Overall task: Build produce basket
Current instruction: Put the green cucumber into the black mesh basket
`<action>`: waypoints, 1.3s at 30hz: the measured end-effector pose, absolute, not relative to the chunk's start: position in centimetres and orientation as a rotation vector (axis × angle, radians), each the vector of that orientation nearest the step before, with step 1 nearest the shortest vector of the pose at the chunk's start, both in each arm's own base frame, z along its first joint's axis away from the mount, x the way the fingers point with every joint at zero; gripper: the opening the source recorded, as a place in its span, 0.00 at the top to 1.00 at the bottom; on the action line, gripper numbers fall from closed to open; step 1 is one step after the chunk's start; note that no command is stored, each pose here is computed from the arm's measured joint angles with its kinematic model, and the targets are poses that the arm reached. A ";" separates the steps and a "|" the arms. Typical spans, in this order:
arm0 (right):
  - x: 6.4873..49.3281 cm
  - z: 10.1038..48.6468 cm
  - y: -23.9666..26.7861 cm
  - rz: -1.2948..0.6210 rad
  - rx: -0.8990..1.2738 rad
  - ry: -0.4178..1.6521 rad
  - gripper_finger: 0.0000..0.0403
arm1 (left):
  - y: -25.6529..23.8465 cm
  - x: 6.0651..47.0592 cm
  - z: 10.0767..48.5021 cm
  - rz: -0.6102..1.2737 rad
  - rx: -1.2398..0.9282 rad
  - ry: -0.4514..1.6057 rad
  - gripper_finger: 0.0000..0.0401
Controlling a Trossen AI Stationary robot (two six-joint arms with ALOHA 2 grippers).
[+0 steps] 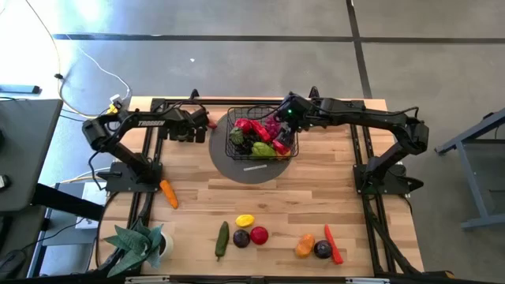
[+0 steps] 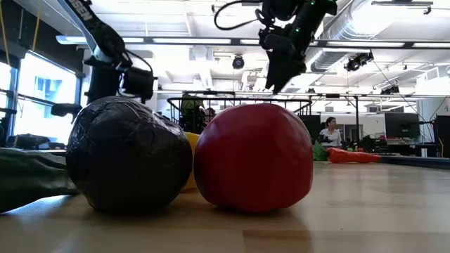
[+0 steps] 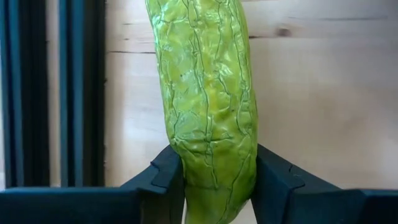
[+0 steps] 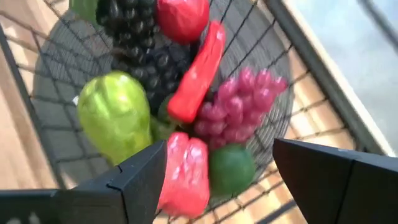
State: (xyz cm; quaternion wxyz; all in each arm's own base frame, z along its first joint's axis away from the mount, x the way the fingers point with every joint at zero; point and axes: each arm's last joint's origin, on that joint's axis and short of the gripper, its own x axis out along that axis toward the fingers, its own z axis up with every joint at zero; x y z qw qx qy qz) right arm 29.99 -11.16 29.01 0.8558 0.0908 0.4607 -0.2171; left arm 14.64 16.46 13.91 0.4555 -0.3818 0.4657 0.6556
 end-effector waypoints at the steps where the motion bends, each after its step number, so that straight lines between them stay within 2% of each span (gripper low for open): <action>1: 29.9 28.9 -11.1 -0.455 0.217 0.979 0.31 | 16.3 14.8 14.2 1.598 -0.935 1.143 0.70; 9: 29.8 28.6 -9.6 -0.457 0.346 1.021 0.31 | 14.4 15.8 17.1 1.461 -0.864 1.008 0.70; 25: 31.0 28.6 -4.6 -0.534 0.462 0.971 0.31 | 12.4 17.4 24.7 1.050 -0.573 0.515 0.70; 39: 31.3 28.6 1.0 -0.516 0.639 0.959 0.31 | 12.1 19.8 27.2 0.691 -0.266 0.360 0.70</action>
